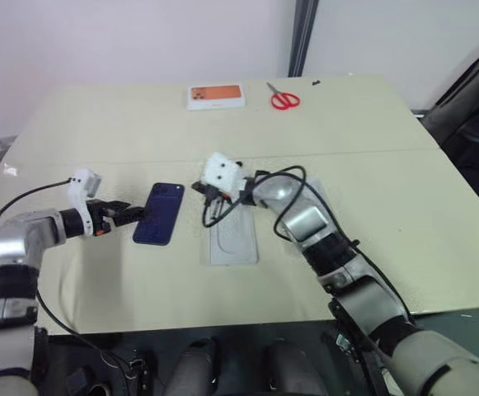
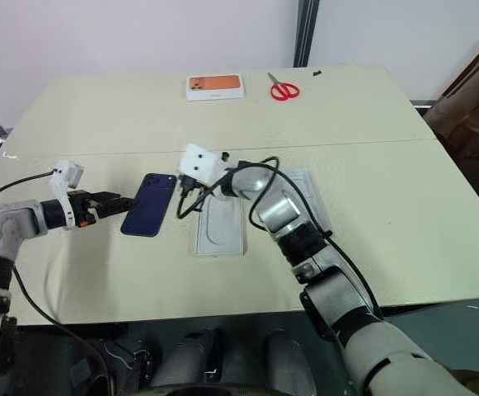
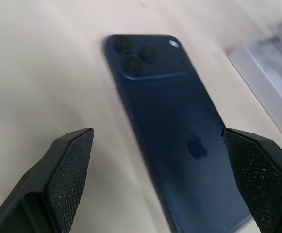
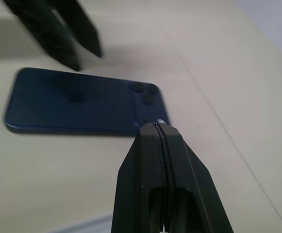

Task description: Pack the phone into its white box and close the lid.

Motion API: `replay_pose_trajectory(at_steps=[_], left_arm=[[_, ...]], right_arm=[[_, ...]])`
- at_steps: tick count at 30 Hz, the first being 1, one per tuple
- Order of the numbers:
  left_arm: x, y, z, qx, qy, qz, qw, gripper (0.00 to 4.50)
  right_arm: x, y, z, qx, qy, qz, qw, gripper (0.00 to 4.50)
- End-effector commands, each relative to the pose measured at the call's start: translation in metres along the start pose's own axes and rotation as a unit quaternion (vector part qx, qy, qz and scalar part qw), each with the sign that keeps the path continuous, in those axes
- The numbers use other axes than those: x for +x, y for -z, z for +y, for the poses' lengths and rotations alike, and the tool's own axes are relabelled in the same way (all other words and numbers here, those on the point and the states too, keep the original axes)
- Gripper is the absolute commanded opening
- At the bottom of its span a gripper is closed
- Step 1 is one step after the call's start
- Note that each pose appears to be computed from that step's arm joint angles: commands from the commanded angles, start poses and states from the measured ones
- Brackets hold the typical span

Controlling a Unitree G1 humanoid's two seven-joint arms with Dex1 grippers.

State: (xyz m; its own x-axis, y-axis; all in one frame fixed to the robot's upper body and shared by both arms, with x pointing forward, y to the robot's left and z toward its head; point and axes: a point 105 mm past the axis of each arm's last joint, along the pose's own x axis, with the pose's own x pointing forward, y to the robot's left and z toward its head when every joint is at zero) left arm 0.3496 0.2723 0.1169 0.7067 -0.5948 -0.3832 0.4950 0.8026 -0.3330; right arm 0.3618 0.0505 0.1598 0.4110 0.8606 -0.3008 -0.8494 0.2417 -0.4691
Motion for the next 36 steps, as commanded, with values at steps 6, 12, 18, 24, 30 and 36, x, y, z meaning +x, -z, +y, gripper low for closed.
replay_pose_trajectory(at_steps=[6,12,18,24,30,36], left_arm=[[0.016,0.013,-0.018,-0.075,0.084,0.041,0.993,4.44],[0.026,0.048,-0.021,-0.072,0.092,0.104,0.988,4.44],[0.035,0.061,-0.032,-0.095,0.121,0.119,0.981,4.44],[0.044,0.077,-0.044,-0.101,0.145,0.147,0.973,4.44],[0.055,0.079,-0.06,-0.122,0.169,0.158,0.965,4.44],[0.058,0.07,-0.066,-0.139,0.179,0.146,0.963,4.44]], right_arm=[[0.029,0.017,0.04,0.011,-0.067,0.098,0.993,0.03],[0.036,0.029,0.044,0.027,-0.057,0.14,0.988,0.03],[0.033,0.032,0.04,0.027,-0.052,0.145,0.988,0.03],[0.031,0.037,0.038,0.021,-0.052,0.153,0.987,0.03],[0.03,0.04,0.038,0.014,-0.055,0.156,0.986,0.03],[0.027,0.043,0.038,0.009,-0.057,0.158,0.986,0.03]])
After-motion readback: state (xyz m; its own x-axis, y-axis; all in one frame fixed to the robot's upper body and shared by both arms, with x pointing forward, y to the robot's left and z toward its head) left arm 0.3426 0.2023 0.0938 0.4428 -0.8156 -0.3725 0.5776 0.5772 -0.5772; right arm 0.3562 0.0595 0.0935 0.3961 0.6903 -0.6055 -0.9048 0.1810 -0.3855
